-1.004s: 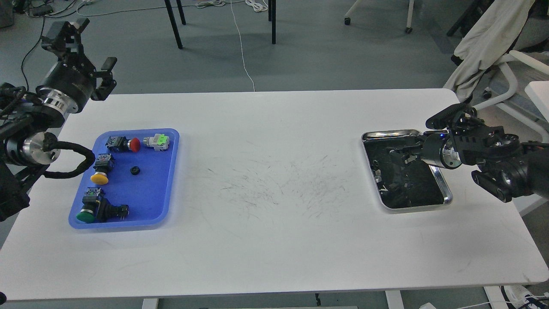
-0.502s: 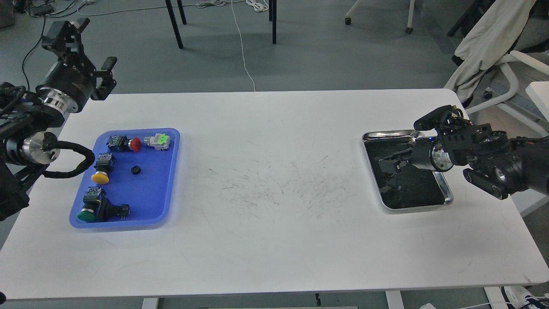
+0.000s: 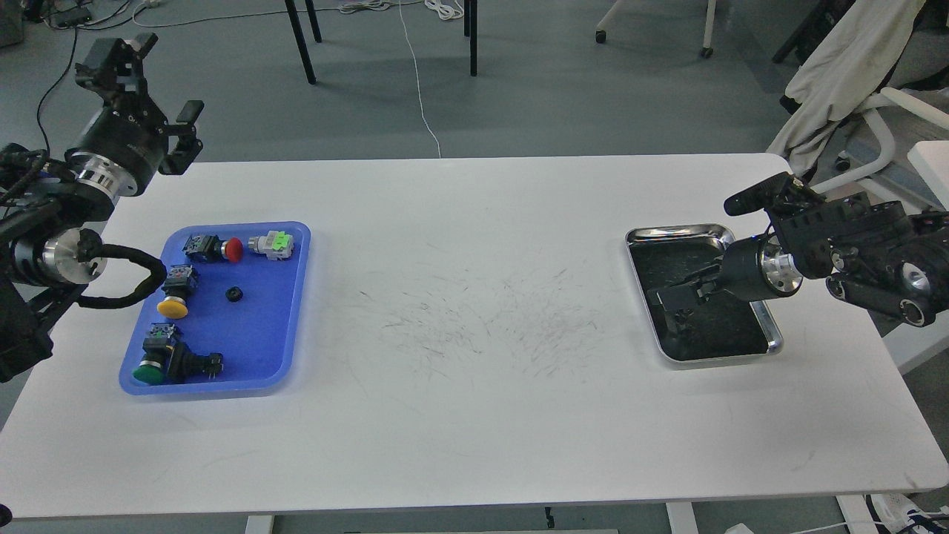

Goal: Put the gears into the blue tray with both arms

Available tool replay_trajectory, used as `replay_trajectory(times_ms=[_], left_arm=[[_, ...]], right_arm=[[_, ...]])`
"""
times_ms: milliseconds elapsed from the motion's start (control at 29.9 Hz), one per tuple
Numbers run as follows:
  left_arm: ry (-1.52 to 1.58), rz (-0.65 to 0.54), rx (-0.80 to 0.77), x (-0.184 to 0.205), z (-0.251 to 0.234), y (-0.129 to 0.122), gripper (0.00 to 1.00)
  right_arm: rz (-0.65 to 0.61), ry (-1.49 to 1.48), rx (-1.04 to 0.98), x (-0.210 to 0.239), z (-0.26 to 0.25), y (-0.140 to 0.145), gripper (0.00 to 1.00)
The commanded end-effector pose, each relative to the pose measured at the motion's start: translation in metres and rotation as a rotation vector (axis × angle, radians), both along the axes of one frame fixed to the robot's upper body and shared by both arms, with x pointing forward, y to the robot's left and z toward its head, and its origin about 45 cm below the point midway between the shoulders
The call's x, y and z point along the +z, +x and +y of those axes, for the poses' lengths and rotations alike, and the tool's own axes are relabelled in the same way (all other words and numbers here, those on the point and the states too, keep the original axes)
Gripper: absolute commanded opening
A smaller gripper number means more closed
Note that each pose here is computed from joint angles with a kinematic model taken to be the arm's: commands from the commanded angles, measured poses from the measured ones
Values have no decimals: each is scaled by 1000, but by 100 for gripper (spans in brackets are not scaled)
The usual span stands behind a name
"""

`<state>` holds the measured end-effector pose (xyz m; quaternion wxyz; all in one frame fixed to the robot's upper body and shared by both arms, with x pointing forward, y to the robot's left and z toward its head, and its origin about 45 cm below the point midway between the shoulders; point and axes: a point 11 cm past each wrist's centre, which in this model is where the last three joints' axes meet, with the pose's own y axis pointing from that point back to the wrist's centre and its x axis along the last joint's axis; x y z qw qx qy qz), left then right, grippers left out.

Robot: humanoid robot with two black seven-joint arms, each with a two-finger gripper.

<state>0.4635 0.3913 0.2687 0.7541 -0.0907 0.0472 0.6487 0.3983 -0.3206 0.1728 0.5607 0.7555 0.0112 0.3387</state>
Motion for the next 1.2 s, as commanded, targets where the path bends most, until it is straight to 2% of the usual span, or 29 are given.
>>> replay_trajectory(times_ms=[0,535,837,1171], left_arm=[[2,0,1,0,2,-1,100],[5,1,2,0,3,-1,100],[2,1,0,0,0,0,100],[3,2,3,-1,1,-1,100]], right_arm=[[16,-16,14,-5,-1,-5,94],[42,-50,27,-12,-5,-9,95],[60,-61,-1,7,-11,-5,97],[129,-75,17,11,-17,-25,97]])
